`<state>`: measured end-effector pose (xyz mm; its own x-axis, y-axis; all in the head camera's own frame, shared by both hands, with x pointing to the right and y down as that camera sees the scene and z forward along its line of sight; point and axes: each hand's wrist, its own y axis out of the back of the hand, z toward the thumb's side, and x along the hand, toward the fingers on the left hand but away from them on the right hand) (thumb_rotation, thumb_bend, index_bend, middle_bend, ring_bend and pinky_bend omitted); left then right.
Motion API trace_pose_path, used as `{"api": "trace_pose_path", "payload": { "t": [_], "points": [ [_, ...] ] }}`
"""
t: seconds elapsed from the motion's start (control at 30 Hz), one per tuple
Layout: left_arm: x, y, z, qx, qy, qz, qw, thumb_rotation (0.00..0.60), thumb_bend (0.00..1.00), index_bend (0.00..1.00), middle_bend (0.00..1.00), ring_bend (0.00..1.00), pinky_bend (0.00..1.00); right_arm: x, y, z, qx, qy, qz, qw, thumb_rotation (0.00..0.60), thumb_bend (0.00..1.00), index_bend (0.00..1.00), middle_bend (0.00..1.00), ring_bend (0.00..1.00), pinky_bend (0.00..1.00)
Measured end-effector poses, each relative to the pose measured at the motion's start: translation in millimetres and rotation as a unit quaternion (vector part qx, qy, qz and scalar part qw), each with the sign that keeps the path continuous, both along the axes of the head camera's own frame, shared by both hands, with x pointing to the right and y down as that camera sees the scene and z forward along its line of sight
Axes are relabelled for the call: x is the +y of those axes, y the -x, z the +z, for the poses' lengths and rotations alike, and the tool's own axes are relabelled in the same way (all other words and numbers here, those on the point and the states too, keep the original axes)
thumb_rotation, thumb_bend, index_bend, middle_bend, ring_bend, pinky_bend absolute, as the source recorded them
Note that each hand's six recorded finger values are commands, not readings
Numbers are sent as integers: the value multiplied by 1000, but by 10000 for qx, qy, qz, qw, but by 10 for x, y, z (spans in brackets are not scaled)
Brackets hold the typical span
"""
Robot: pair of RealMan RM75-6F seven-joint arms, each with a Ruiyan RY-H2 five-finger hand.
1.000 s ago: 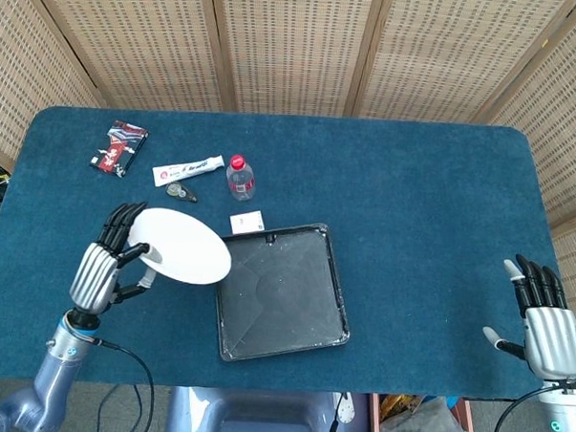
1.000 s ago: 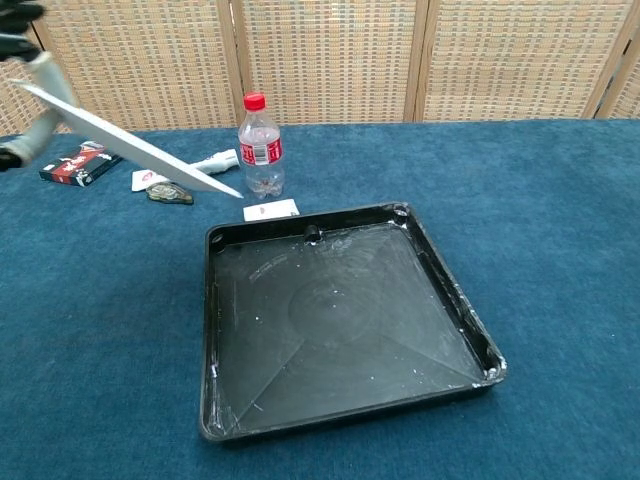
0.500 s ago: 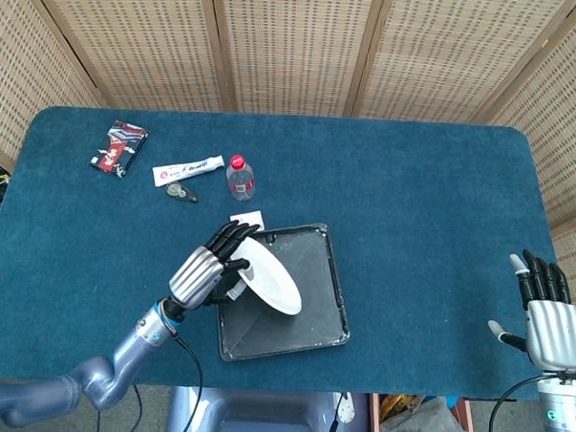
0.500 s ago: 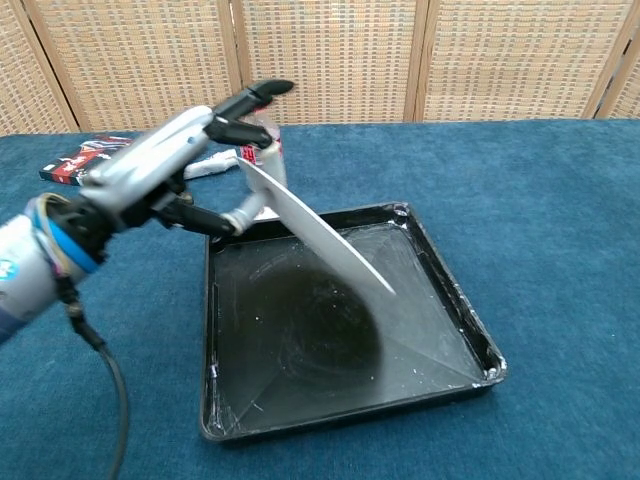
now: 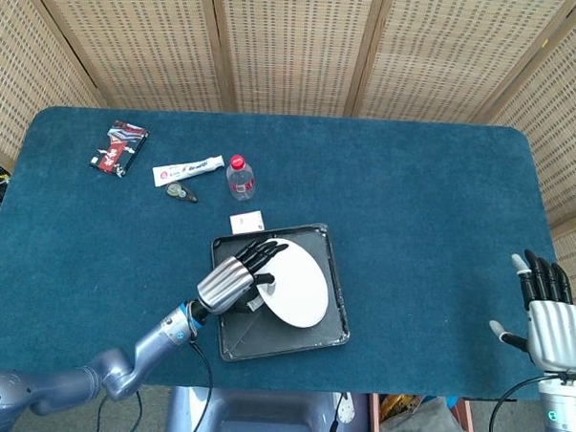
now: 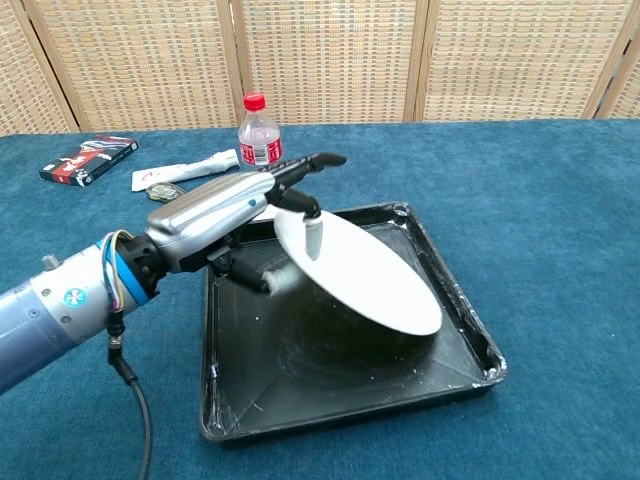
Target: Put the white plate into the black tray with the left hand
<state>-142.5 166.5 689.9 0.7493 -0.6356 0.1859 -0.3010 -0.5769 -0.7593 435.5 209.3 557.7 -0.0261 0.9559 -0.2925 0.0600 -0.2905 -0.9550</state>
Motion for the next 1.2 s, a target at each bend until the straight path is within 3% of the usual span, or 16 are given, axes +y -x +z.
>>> {"api": "trace_pose_path", "payload": {
  "t": [0.07, 0.13, 0.27, 0.37, 0.5, 0.63, 0.83, 0.93, 1.03, 1.2],
  "points": [
    [-8, 71, 30, -267, -1, 121, 9996, 600, 0, 0, 0, 0, 0, 1, 3, -8, -11, -9, -4, 10000, 600, 0, 0, 0, 0, 0],
    [-7, 120, 61, -528, 19, 229, 9983, 600, 0, 0, 0, 0, 0, 4, 14, -14, -31, -12, -18, 10000, 600, 0, 0, 0, 0, 0],
    [49, 183, 146, -1113, 396, 441, 9920, 600, 0, 0, 0, 0, 0, 9, 32, -31, -52, -29, -46, 10000, 600, 0, 0, 0, 0, 0],
    [67, 216, 101, -1341, 635, 484, 9878, 600, 0, 0, 0, 0, 0, 9, 33, -38, -71, -34, -44, 10000, 600, 0, 0, 0, 0, 0],
    [-5, 310, -49, -1465, 660, 406, 9862, 600, 0, 0, 0, 0, 0, 6, 27, -50, -90, -42, -36, 9999, 600, 0, 0, 0, 0, 0],
    [-105, 505, -212, -1576, 573, 216, 9856, 600, 0, 0, 0, 0, 0, 12, 34, -60, -122, -36, -51, 9999, 600, 0, 0, 0, 0, 0],
    [-344, 1169, -535, -1933, 214, -698, 9784, 600, 0, 0, 0, 0, 0, 34, 80, -101, -178, -80, -139, 9997, 600, 0, 0, 0, 0, 0],
    [-377, 1577, -703, -2109, 0, -1320, 9686, 600, 0, 0, 0, 0, 0, 49, 91, -137, -215, -120, -175, 9995, 600, 0, 0, 0, 0, 0],
    [-286, 2106, -872, -2434, -155, -2056, 9477, 600, 0, 0, 0, 0, 0, 59, 80, -150, -170, -120, -198, 9996, 600, 0, 0, 0, 0, 0],
    [208, 2851, -1178, -2987, -160, -3056, 9040, 600, 0, 0, 0, 0, 0, 69, 61, -152, -63, -74, -324, 9994, 600, 0, 0, 0, 0, 0]
  ]
}}
